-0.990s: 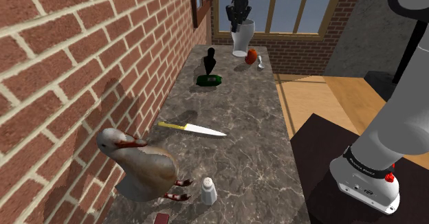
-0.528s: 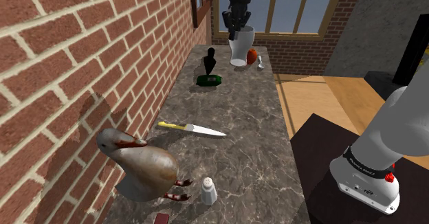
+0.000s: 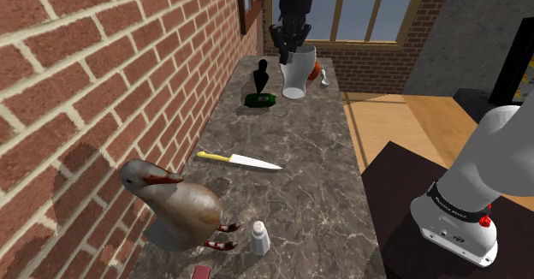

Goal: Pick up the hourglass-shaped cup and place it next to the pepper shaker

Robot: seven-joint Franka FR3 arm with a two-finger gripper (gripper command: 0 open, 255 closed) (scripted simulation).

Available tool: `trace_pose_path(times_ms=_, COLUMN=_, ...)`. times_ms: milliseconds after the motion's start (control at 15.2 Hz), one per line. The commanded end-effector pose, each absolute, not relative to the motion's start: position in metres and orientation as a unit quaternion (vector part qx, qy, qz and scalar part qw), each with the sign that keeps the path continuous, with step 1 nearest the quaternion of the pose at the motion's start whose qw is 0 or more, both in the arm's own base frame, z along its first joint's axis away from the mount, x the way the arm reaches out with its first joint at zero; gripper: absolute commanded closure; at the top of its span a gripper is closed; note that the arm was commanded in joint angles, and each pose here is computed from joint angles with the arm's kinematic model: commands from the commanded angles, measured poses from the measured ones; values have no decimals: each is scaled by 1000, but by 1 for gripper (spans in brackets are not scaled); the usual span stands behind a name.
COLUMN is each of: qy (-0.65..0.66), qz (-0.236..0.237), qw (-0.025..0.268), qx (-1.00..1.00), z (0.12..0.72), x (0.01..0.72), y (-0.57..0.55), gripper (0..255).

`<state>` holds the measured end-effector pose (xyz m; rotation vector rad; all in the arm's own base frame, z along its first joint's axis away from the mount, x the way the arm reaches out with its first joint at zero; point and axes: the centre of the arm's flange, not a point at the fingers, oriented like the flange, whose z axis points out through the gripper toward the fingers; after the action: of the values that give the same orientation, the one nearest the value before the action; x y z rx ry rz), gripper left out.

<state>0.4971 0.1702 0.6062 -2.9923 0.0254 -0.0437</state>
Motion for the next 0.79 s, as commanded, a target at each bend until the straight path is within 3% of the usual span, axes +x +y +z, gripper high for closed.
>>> trace_pose_path(times_ms=0, qy=9, qz=-15, qw=74, qx=-997, z=604, x=480, y=190, gripper=255)
trace_pose_path(times_ms=726, qy=9, qz=-15, qw=74, qx=-997, z=605, x=394, y=308, gripper=255)
